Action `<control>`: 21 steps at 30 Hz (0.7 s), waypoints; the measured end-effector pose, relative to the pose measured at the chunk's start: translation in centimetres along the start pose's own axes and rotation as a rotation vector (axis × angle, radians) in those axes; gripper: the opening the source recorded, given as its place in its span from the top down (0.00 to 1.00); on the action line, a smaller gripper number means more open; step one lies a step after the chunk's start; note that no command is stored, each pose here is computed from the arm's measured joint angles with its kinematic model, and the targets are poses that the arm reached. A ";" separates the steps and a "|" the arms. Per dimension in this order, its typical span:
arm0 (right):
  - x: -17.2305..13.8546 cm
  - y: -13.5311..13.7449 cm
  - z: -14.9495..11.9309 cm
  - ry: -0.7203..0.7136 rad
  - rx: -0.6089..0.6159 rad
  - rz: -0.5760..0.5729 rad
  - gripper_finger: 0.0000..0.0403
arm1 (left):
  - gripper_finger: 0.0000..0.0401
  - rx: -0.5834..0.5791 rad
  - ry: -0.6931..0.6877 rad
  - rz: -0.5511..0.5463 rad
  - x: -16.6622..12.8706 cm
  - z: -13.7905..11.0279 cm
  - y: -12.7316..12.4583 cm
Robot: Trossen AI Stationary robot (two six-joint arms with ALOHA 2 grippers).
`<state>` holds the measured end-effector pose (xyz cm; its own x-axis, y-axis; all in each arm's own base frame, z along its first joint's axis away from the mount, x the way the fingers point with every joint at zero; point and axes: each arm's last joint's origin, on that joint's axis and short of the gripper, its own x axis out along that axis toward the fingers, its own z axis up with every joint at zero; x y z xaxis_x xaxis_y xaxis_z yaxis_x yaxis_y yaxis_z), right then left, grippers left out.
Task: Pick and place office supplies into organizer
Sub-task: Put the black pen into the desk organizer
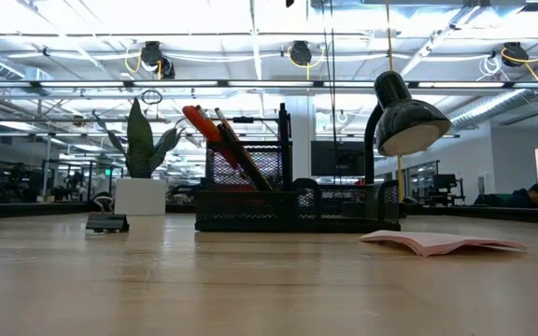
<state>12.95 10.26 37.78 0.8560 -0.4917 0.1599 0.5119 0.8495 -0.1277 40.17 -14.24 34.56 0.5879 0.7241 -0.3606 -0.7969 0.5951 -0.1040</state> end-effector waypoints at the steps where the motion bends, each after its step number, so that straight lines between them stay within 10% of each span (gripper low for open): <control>1: 0.0 0.0 0.0 0.000 -0.001 0.000 0.71 | 0.96 0.007 -0.014 0.012 0.2 0.1 0.1; 21: 0.0 0.0 0.0 0.000 -0.001 0.000 0.71 | 0.94 0.095 -0.107 0.098 0.9 0.7 0.5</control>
<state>12.96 10.26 37.77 0.8559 -0.4919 0.1596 0.5121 0.8493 -0.1283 40.37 -13.04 34.84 0.5234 0.8103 -0.2635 -0.8374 0.5464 0.0169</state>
